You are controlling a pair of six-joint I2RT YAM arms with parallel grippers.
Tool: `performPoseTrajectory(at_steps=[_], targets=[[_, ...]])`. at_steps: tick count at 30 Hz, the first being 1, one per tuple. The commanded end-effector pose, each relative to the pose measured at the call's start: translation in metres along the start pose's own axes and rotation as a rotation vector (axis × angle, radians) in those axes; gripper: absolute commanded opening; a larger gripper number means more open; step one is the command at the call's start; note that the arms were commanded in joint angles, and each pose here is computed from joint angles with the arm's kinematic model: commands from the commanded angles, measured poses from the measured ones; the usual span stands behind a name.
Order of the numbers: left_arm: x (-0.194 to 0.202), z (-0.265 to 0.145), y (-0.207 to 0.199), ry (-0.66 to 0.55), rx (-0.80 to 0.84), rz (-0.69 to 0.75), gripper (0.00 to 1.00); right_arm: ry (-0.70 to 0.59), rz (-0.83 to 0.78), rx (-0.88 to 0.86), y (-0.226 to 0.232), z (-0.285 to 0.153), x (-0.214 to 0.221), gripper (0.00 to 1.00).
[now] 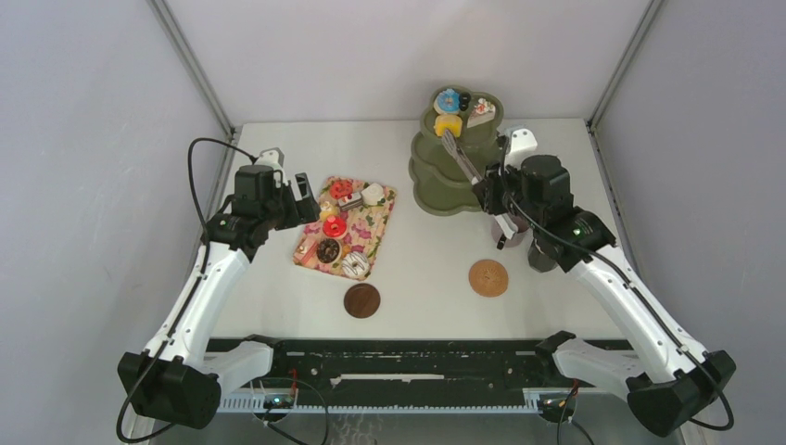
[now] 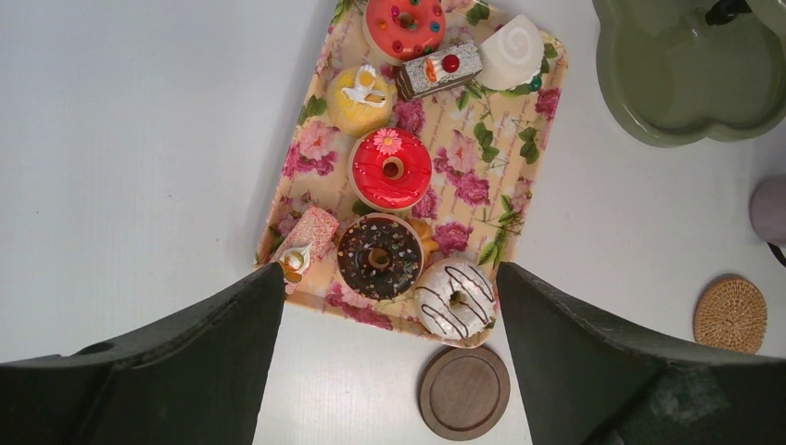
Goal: Serve the afternoon tea
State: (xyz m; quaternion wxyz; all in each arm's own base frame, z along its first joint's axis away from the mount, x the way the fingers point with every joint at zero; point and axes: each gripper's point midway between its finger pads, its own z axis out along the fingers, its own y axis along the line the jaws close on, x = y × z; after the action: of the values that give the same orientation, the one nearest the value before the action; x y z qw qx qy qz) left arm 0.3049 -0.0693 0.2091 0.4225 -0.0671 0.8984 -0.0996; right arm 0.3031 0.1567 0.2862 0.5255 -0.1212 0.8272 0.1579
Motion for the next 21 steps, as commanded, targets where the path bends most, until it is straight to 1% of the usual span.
performPoseTrajectory(at_steps=[1, 2, 5, 9, 12, 14, 18, 21], targets=[[-0.021, -0.006, -0.005, -0.059, 0.007, 0.007, 0.89, -0.068, -0.005, -0.113, 0.036, -0.022, -0.019, 0.00], [-0.021, -0.006, -0.005, -0.058, 0.006, 0.005, 0.89, -0.058, -0.008, -0.134, 0.045, -0.022, -0.015, 0.01], [-0.021, -0.005, -0.002, -0.061, -0.010, -0.001, 0.89, 0.007, -0.033, -0.180, 0.076, -0.016, 0.006, 0.07], [-0.022, -0.006, 0.001, -0.065, -0.026, -0.002, 0.89, 0.129, -0.044, -0.303, 0.120, 0.001, 0.048, 0.21], [-0.022, -0.007, 0.009, -0.073, -0.073, -0.013, 0.89, 0.203, -0.066, -0.328, 0.143, 0.016, 0.076, 0.24], [-0.021, -0.008, 0.016, -0.070, -0.112, -0.017, 0.89, 0.225, -0.074, -0.344, 0.157, 0.023, 0.088, 0.25], [-0.014, -0.005, 0.026, -0.039, -0.168, -0.026, 0.89, 0.253, -0.054, -0.332, 0.169, 0.040, 0.102, 0.33], [-0.011, -0.004, 0.029, -0.029, -0.182, -0.031, 0.89, 0.281, -0.016, -0.272, 0.166, 0.052, 0.108, 0.35]])
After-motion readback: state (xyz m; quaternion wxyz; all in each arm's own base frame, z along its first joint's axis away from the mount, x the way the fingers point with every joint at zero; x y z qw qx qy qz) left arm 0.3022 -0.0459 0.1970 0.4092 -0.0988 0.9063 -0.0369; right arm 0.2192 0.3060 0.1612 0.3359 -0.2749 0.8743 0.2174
